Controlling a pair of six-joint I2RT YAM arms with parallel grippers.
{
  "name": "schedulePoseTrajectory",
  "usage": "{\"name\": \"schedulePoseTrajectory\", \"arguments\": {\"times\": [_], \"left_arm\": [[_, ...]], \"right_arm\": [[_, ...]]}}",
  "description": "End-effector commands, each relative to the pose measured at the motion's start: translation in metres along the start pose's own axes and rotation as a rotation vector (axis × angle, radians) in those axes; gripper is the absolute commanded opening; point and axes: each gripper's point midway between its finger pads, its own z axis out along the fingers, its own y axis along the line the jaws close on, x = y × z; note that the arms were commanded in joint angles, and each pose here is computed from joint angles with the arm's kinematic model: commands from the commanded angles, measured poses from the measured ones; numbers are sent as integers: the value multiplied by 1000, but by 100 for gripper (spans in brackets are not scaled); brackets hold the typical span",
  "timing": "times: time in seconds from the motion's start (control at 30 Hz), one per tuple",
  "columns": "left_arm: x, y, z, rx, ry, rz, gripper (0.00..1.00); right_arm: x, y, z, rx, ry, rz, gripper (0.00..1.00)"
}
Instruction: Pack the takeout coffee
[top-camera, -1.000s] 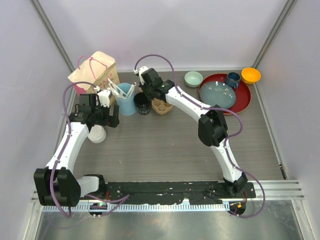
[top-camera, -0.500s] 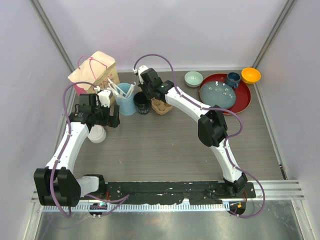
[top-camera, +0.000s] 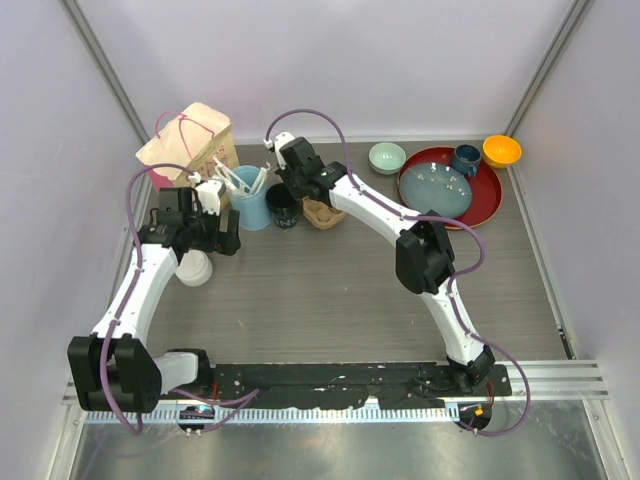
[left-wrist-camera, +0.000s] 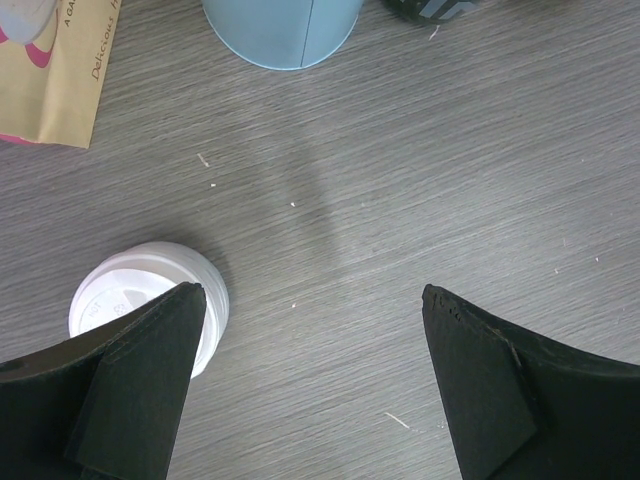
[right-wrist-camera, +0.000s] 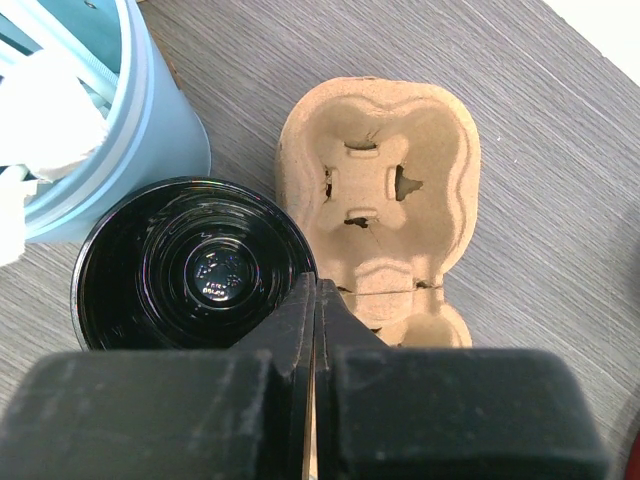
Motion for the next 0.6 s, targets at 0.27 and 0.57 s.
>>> {"name": "schedulePoseTrajectory", "arguments": {"times": [0.27,0.57], "left_arm": [[-14,-2,-6,17,-30,17,94],[-15,-3,-8,20,-29,23,94]], "right_arm": [[-49,-7,-43,5,-127,16,1],[-66,-6,-54,-15,-191,48,1]]}}
